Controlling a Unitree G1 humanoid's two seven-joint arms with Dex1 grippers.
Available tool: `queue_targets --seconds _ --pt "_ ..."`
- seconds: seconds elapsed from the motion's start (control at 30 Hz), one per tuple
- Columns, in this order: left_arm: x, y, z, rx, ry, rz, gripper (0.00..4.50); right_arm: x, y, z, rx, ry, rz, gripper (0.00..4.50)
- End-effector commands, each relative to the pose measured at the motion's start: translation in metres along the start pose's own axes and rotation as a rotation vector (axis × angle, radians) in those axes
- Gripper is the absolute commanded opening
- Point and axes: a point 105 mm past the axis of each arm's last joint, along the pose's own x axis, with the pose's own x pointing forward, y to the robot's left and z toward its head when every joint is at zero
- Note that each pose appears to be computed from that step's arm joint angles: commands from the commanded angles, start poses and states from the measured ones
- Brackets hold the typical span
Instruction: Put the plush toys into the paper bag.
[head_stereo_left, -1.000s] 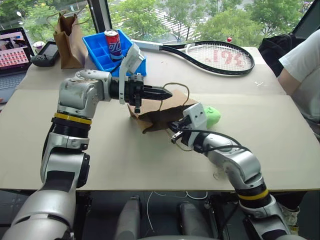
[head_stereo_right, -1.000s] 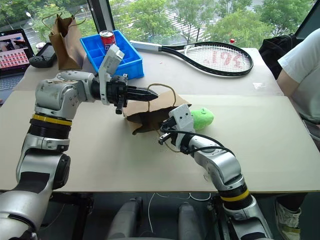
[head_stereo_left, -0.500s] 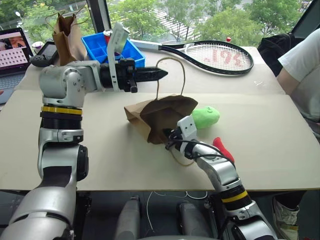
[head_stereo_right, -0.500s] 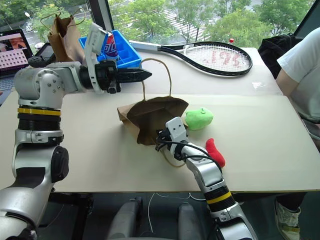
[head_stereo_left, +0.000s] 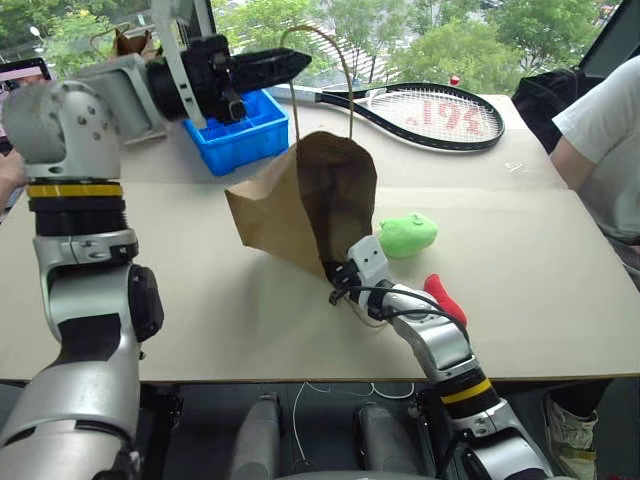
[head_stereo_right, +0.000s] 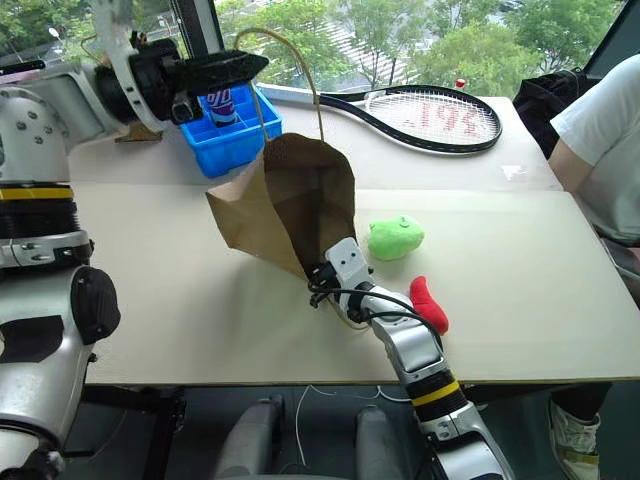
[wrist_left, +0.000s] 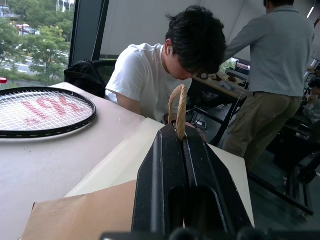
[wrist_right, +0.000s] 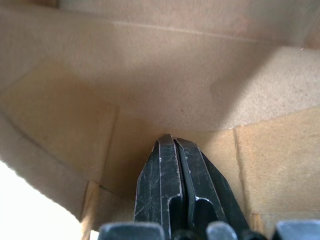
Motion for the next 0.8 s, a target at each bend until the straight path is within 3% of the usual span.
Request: queue_targets --seconds 0.03,0.27,0.43,0.67,0.8 --pt "-0.009 -0.010 0.028 0.126 -0.054 -0.005 0.00 -0.002 -0.008 -0.013 -0.004 0.051 -0.032 0.06" --pt "-0.016 0.005 0.010 0.142 -0.004 0.045 0.00 -0.004 -0.013 -0.008 -0.020 0.042 -0.049 0.06" --pt "-0.016 0.015 -0.014 0.144 0.046 0.060 0.00 -0.009 -0.025 0.013 -0.057 0.005 -0.078 0.06" --pt "-0.013 0.022 -0.043 0.163 0.128 0.043 0.00 -0.026 -0.029 0.068 -0.076 -0.141 -0.062 0.06" --pt "-0.005 0.022 -0.051 0.153 0.135 0.021 0.00 -0.051 -0.027 0.119 -0.015 -0.296 -0.012 0.06"
